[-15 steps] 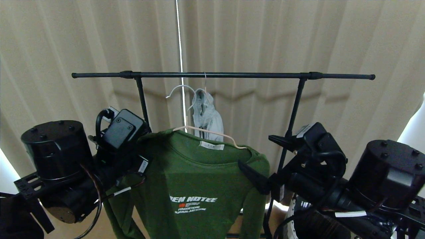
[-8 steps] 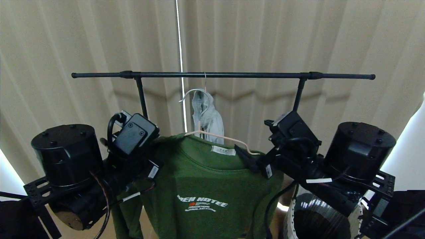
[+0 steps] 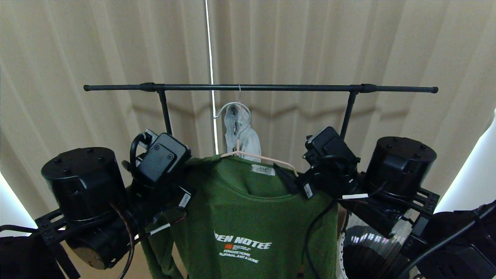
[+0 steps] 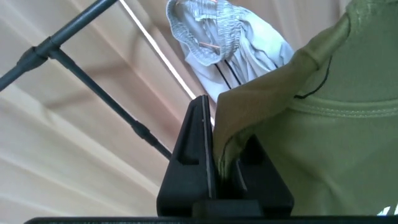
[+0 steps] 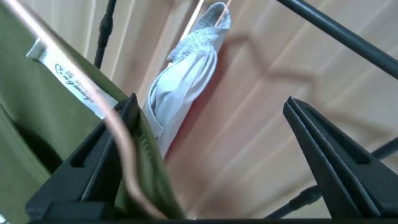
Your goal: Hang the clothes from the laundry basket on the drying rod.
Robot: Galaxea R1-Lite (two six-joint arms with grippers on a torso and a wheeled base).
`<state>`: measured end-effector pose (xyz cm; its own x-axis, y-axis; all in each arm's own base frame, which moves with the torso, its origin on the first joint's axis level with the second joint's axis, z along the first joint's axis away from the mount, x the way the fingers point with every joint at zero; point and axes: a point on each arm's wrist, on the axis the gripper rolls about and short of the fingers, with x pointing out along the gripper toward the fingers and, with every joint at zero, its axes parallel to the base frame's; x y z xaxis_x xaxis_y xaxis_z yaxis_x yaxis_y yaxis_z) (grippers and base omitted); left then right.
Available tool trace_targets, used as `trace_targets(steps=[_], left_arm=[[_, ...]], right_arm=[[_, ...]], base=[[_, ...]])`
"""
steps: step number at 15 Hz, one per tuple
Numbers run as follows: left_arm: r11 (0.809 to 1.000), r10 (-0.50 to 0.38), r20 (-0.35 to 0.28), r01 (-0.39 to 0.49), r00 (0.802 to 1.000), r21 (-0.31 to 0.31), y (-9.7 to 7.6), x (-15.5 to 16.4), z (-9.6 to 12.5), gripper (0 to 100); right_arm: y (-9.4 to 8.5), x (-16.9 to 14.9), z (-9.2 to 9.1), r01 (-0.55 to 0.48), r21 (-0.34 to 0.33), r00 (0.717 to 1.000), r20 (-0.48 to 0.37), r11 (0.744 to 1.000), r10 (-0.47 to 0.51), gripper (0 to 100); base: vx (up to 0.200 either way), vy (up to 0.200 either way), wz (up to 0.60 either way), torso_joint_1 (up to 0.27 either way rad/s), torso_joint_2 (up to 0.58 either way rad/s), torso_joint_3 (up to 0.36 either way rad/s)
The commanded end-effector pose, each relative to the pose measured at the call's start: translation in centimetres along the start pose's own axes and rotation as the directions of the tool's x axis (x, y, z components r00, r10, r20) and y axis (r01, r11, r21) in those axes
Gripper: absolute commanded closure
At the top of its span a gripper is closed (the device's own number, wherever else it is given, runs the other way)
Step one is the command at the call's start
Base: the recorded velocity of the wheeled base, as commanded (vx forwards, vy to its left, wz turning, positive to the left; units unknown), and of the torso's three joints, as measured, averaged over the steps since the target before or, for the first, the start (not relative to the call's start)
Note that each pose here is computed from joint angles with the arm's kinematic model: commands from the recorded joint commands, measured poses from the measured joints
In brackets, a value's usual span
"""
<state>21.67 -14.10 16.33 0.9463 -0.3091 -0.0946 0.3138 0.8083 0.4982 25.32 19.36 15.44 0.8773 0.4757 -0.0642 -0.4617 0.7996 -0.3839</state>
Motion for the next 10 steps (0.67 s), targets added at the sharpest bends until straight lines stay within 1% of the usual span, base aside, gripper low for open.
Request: trace_targets(steps=[1, 4, 5, 6, 10], left_arm=[[1.000, -0.011, -0.010, 0.011, 1.000, 0.005, -0.41, 0.32, -0.22, 100], [1.000, -0.017, -0.005, 0.017, 1.000, 0.006, -0.59, 0.24, -0.16, 100], [1.000, -0.020, -0.003, 0.020, 1.000, 0.006, -0.66, 0.21, -0.12, 100], [1.000, -0.027, 0.003, 0.027, 1.000, 0.007, -0.85, 0.16, 0.03, 100], [1.000, -0.028, 0.005, 0.028, 1.000, 0.008, -0.83, 0.12, 0.03, 100]], right_arm=[[0.18, 0.08, -0.05, -0.005, -0.003, 1.000, -0.001, 1.000, 0.005, 0], [0.73, -0.06, 0.12, -0.022, -0.004, 1.000, 0.007, 1.000, 0.022, 0], [0.84, -0.05, 0.11, -0.025, -0.005, 1.000, 0.006, 1.000, 0.025, 100], [1.16, -0.07, 0.25, -0.035, -0.005, 0.999, 0.012, 0.999, 0.035, 100], [1.13, -0.10, 0.31, -0.033, -0.005, 0.999, 0.015, 0.999, 0.033, 100]], base=[[0.000, 0.000, 0.00, 0.000, 0.00, 0.000], [0.000, 0.000, 0.00, 0.000, 0.00, 0.000], [0.000, 0.000, 0.00, 0.000, 0.00, 0.000], [0.000, 0.000, 0.00, 0.000, 0.00, 0.000], [0.000, 0.000, 0.00, 0.000, 0.00, 0.000]])
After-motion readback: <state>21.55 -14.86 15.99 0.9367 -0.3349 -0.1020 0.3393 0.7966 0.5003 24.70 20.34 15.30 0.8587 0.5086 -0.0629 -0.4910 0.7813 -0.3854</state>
